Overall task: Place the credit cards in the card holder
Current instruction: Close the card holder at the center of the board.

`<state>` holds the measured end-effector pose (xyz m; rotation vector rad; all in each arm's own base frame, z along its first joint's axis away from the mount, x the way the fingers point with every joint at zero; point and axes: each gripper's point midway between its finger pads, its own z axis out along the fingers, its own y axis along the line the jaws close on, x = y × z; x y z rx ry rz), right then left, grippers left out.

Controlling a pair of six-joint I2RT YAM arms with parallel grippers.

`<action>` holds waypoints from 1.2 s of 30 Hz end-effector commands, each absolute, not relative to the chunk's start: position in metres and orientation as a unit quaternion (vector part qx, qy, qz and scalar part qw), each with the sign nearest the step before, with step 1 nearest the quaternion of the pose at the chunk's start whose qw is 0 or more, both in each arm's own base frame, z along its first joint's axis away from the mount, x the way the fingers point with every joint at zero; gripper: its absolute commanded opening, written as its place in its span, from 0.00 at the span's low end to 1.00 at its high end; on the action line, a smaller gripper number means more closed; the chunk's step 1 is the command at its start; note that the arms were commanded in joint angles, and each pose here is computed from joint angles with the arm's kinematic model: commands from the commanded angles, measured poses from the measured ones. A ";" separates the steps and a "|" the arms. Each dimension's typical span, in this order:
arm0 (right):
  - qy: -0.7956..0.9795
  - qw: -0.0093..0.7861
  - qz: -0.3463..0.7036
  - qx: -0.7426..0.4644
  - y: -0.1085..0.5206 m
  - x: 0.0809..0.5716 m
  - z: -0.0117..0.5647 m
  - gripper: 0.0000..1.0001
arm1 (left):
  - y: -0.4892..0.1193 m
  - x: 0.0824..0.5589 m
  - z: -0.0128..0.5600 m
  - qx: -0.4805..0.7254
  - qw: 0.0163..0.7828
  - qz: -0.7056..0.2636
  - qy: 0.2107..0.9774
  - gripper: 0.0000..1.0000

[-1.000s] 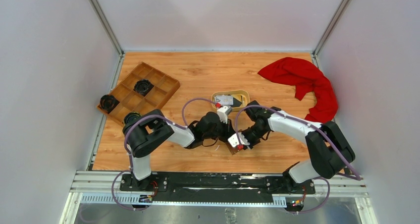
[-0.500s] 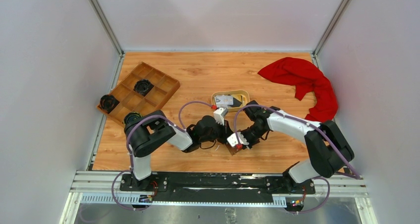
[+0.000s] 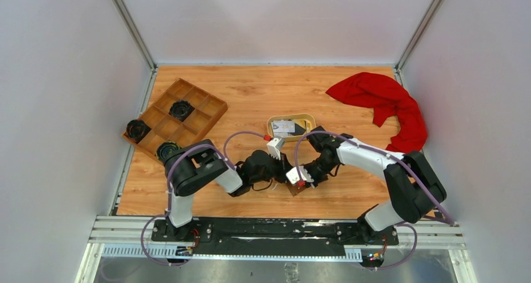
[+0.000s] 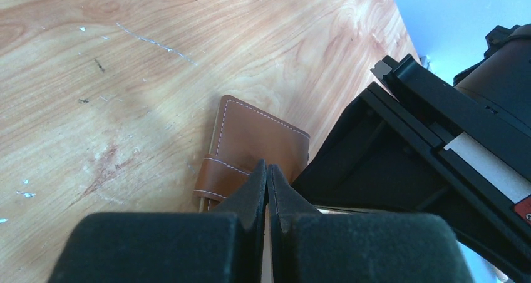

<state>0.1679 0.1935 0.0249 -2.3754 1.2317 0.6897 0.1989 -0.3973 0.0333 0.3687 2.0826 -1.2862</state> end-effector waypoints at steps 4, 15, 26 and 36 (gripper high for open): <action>0.451 0.151 0.209 -0.854 0.181 0.175 0.005 0.17 | -0.350 0.152 -0.060 0.138 0.223 -0.401 0.878 0.00; 0.457 0.148 0.208 -0.852 0.181 0.175 0.005 0.17 | -0.343 0.147 -0.070 0.127 0.213 -0.393 0.886 0.00; 0.473 0.187 0.223 -0.832 0.194 0.176 0.030 0.46 | -0.377 0.174 0.035 0.166 0.295 -0.447 0.828 0.40; 0.545 0.251 0.217 -0.770 0.182 0.197 0.090 0.50 | -0.329 0.203 0.105 0.200 0.360 -0.424 0.806 0.62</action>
